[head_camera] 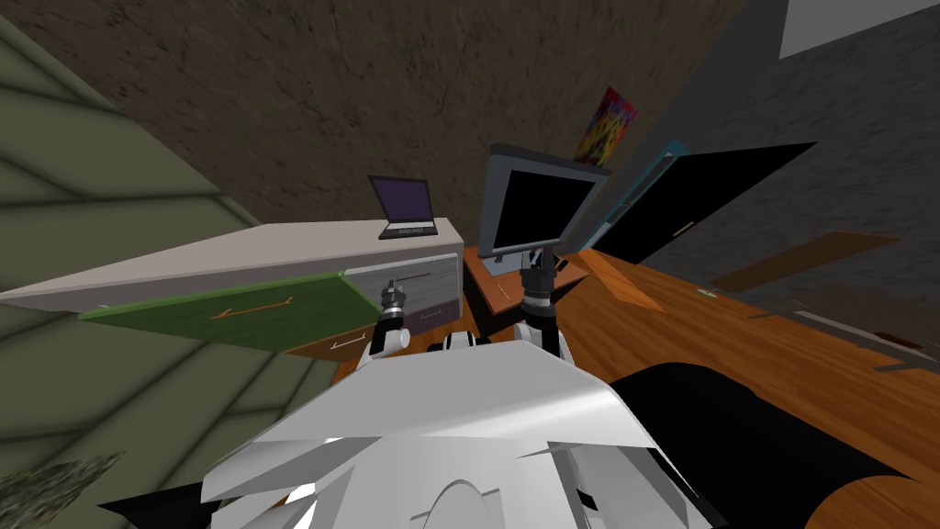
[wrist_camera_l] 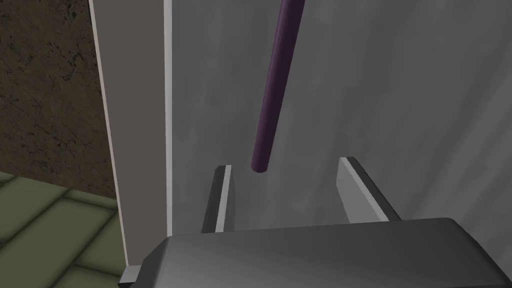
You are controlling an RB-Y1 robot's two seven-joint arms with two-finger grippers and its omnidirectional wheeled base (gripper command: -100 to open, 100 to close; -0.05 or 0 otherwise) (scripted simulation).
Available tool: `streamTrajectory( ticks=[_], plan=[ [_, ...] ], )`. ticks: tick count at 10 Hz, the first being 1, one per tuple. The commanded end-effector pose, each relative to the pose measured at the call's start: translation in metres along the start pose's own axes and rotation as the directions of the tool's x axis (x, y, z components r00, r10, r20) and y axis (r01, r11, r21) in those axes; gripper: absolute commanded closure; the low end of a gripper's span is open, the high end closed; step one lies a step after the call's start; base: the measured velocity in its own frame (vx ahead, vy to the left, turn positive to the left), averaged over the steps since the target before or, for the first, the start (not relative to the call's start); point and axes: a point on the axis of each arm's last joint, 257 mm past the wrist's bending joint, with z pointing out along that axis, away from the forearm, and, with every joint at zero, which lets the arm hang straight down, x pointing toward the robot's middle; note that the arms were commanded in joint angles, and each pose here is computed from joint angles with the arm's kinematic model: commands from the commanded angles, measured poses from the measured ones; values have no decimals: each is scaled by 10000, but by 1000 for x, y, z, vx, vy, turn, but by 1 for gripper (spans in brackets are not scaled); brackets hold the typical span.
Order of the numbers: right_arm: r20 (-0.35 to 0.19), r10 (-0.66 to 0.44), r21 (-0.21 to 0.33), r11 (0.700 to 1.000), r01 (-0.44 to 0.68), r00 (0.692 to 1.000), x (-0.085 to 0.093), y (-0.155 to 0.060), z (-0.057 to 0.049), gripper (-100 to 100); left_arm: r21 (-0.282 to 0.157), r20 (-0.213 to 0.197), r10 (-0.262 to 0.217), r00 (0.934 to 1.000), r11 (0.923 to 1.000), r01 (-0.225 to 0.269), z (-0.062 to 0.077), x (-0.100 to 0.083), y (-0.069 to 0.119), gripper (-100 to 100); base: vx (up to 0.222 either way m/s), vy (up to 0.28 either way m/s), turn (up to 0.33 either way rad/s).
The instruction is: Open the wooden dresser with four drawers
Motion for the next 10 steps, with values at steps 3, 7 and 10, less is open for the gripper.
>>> streamTrajectory(
  ticks=[3, 7, 10],
  plan=[
    [0, 3, -2, 10000, -3, 10000, 0, 0, 0, 0, 24, -73, -17, 10000, 10000, 18, -3, 3, -8, 100, -171, -43, -2],
    [-1, 0, 0, 10000, 0, 10000, 0, 0, 0, 0, 25, -374, 535, 9979, 9986, -534, -1, -4, -13, -100, -91, -27, -1],
    [-1, -1, 0, 10000, 1, 10000, 0, 0, 0, 0, 14, -673, 1139, 9912, 9935, -1140, 3, -13, -17, -100, 29, 5, 1]
  ],
)
